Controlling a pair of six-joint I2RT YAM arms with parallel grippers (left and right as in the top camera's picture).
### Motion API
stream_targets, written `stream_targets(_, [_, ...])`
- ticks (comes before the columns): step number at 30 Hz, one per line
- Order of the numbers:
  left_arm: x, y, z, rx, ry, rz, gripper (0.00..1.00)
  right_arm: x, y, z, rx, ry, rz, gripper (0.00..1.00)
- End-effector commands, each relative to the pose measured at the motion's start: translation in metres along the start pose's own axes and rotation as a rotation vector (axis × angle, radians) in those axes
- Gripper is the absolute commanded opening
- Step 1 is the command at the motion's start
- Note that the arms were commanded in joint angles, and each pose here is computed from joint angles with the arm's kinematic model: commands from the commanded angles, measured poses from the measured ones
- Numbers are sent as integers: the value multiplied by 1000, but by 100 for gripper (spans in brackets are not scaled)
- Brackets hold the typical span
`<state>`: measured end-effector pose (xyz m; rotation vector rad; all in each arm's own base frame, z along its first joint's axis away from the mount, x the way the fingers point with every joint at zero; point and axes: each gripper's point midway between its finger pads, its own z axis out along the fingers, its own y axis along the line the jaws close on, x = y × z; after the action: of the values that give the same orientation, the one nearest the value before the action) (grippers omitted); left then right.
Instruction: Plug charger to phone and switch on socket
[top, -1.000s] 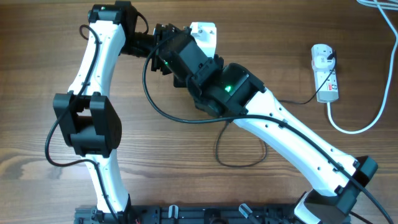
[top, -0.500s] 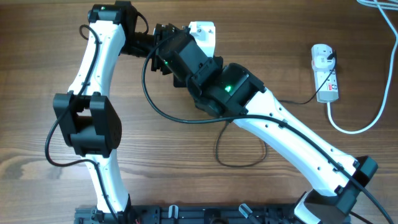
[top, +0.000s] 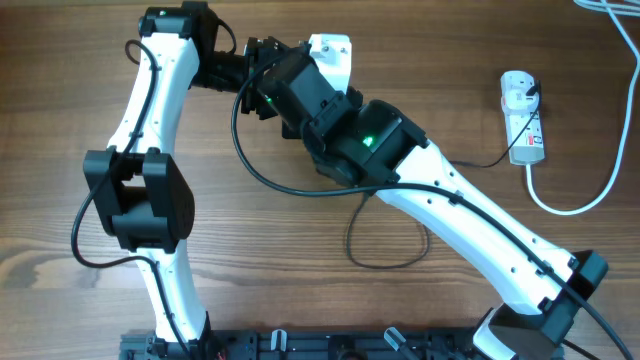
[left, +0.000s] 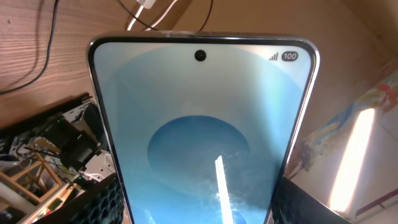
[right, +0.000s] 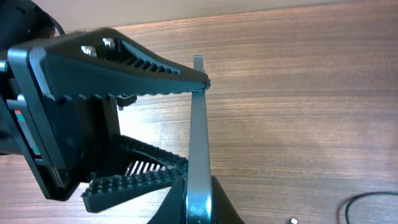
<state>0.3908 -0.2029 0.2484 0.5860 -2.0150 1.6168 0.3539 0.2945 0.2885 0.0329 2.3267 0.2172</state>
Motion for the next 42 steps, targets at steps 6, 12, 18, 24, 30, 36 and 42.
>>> stream_targets(6, [18, -13, -2, 23, 8, 38, 98, -31, -21, -14, 30, -112, 445, 4])
stream_targets(12, [28, -28, -3, 113, 67, 39, 94, -37, -36, -25, 8, -124, 1010, 4])
stream_targets(18, [32, -34, -4, 149, 90, 38, 92, -32, -30, -25, -21, -78, 1292, 4])
stream_targets(24, [33, -36, -5, 157, 100, -12, 80, -29, -24, -25, -39, -39, 1419, 4])
stream_targets(30, [31, -37, -5, 157, 98, 11, 80, -34, -12, -37, -111, -3, 1436, 4])
stream_targets(36, [25, -30, -3, 115, 69, -13, 68, -33, -13, -39, -110, -1, 1433, 4])
stream_targets(42, [24, -28, -3, 105, 63, -28, 64, -27, -12, -39, -95, 10, 1418, 5])
